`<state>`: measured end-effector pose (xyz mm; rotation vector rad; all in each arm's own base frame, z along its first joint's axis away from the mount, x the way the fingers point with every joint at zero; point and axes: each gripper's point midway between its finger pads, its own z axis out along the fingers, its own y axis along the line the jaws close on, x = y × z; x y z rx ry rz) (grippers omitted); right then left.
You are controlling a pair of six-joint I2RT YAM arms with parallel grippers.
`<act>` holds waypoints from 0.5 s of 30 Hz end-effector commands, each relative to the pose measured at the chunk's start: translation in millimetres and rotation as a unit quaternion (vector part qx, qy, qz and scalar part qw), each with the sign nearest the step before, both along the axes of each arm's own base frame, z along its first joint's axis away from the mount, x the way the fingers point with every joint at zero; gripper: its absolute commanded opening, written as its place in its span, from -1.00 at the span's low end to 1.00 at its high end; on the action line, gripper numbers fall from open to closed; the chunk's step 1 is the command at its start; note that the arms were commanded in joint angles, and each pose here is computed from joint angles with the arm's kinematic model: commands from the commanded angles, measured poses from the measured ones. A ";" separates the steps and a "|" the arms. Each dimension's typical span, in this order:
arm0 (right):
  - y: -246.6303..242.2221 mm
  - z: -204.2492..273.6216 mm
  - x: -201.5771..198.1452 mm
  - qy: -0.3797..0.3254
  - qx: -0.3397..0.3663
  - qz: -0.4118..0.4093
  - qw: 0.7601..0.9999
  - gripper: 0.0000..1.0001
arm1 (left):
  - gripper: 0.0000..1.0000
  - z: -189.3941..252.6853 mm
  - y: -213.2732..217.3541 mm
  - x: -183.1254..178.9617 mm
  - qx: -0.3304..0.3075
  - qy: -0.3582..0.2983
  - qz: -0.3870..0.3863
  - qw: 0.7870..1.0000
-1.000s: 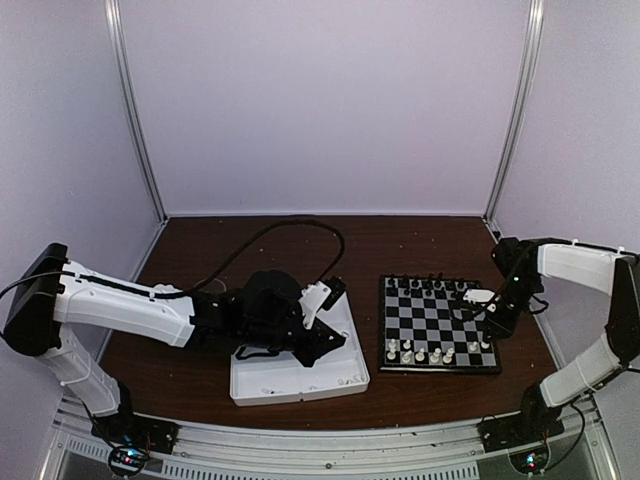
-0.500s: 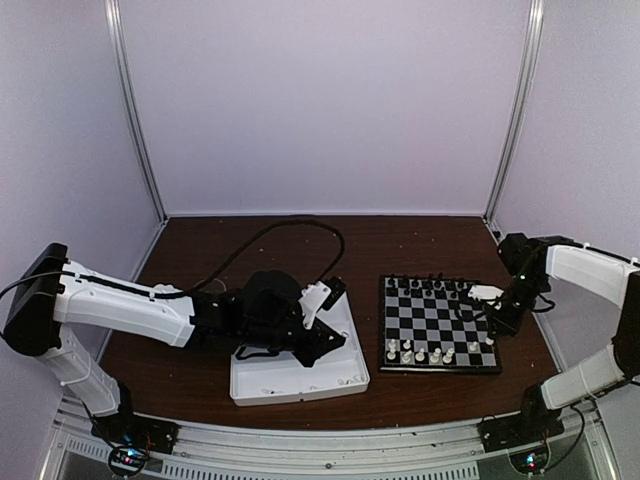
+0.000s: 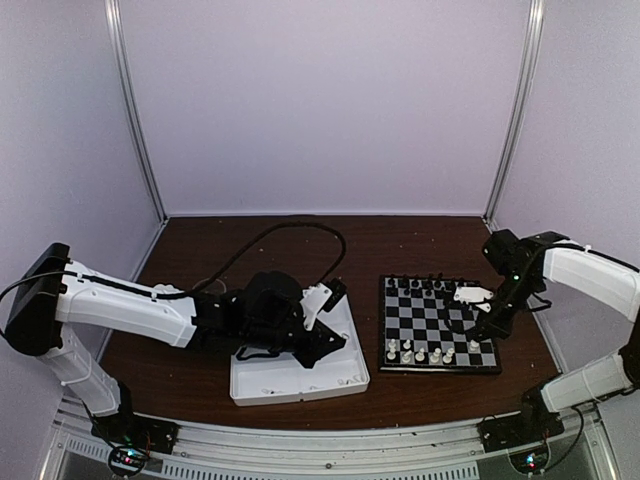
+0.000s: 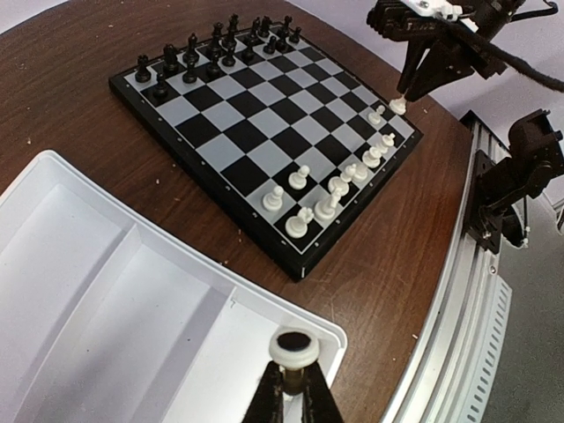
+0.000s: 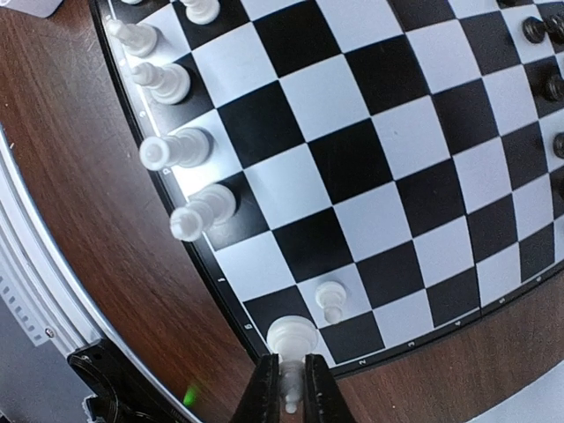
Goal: Set up the chess pieces on the board
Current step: Pick up the bishop from the chessboard, then place the bishop on f1.
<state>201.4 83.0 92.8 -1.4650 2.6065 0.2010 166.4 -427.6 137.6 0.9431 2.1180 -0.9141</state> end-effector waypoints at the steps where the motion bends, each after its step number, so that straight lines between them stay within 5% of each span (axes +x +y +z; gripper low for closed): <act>1: 14.8 -12.2 -4.5 0.014 0.000 0.019 1.000 -0.88 | -0.95 9.9 -7.5 0.5 -0.014 -0.008 -0.006 1.000; 15: 20.9 -36.4 -8.9 0.045 -0.014 0.033 0.998 -0.87 | -0.95 9.7 -6.5 2.6 -0.010 -0.011 -0.002 1.000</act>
